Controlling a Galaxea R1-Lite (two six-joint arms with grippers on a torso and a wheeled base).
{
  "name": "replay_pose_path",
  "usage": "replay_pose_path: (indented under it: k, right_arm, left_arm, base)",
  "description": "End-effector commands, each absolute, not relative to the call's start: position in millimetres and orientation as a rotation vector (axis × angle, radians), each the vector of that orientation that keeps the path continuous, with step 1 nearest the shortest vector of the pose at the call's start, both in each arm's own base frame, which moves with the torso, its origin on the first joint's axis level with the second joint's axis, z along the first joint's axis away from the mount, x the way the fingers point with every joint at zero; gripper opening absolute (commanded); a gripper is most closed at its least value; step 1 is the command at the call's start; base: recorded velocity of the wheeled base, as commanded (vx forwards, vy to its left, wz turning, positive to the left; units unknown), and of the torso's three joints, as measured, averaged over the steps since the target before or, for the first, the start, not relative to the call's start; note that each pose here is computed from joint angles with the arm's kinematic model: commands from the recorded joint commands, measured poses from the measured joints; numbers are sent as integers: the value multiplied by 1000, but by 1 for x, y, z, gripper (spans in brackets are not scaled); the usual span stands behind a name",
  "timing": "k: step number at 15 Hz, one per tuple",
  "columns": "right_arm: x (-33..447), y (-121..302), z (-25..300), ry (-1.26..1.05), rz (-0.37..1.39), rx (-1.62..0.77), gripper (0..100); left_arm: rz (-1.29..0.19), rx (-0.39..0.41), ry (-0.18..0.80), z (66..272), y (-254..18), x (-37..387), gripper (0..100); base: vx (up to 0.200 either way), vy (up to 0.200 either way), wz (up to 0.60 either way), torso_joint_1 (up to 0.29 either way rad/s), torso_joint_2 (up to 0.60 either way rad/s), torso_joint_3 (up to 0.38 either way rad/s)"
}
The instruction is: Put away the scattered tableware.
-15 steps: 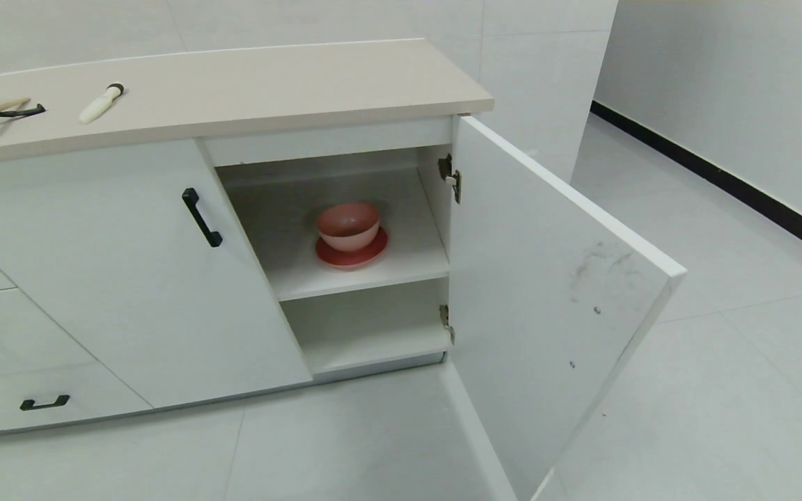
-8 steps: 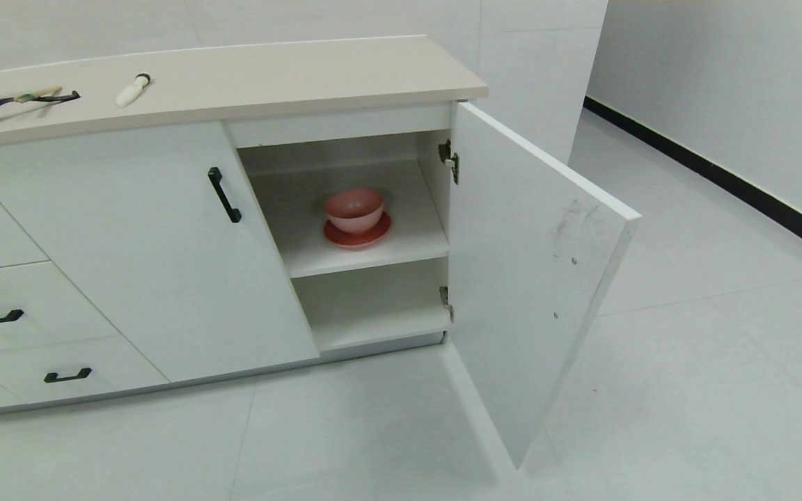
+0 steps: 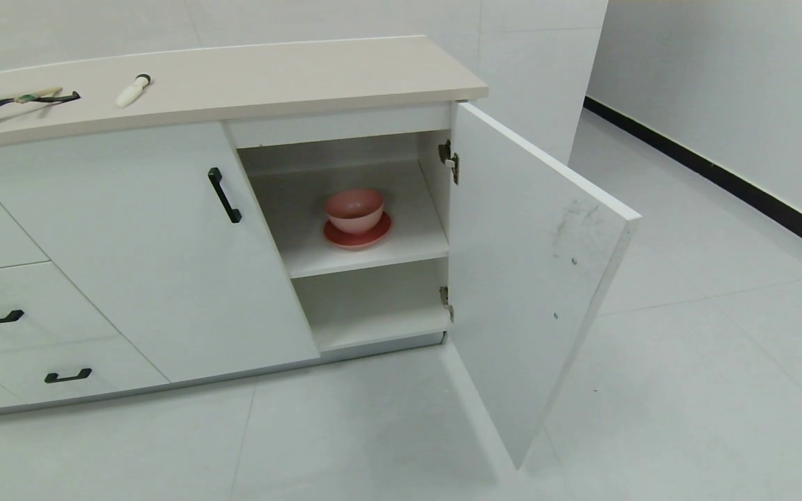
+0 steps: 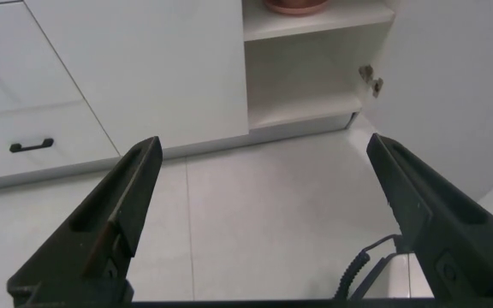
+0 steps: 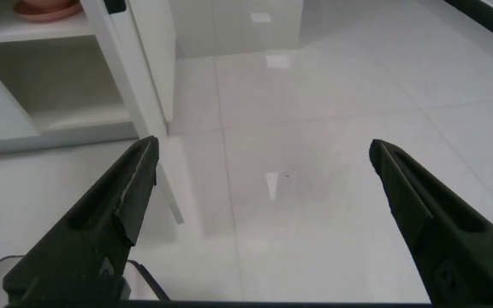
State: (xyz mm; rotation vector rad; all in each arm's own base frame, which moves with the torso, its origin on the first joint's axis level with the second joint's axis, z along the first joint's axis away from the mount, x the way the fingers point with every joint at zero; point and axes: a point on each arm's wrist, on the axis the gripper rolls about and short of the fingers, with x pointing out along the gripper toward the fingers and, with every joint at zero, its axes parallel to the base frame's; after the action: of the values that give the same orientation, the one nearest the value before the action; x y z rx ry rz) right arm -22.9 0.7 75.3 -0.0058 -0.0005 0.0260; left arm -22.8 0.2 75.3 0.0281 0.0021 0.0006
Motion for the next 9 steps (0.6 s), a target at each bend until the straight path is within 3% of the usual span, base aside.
replay_pose_path:
  k: [1, 9]
  right_arm:
    - [-23, 1, 75, 1, 26, -5, 100]
    - [-23, 1, 75, 1, 26, -12, 100]
  left_arm:
    - [2, 29, 2, 75, 0, -23, 100]
    - [2, 26, 0, 76, 0, -23, 100]
  base:
    - [0, 0, 0, 0, 0, 0]
    - [0, 0, 0, 0, 0, 0]
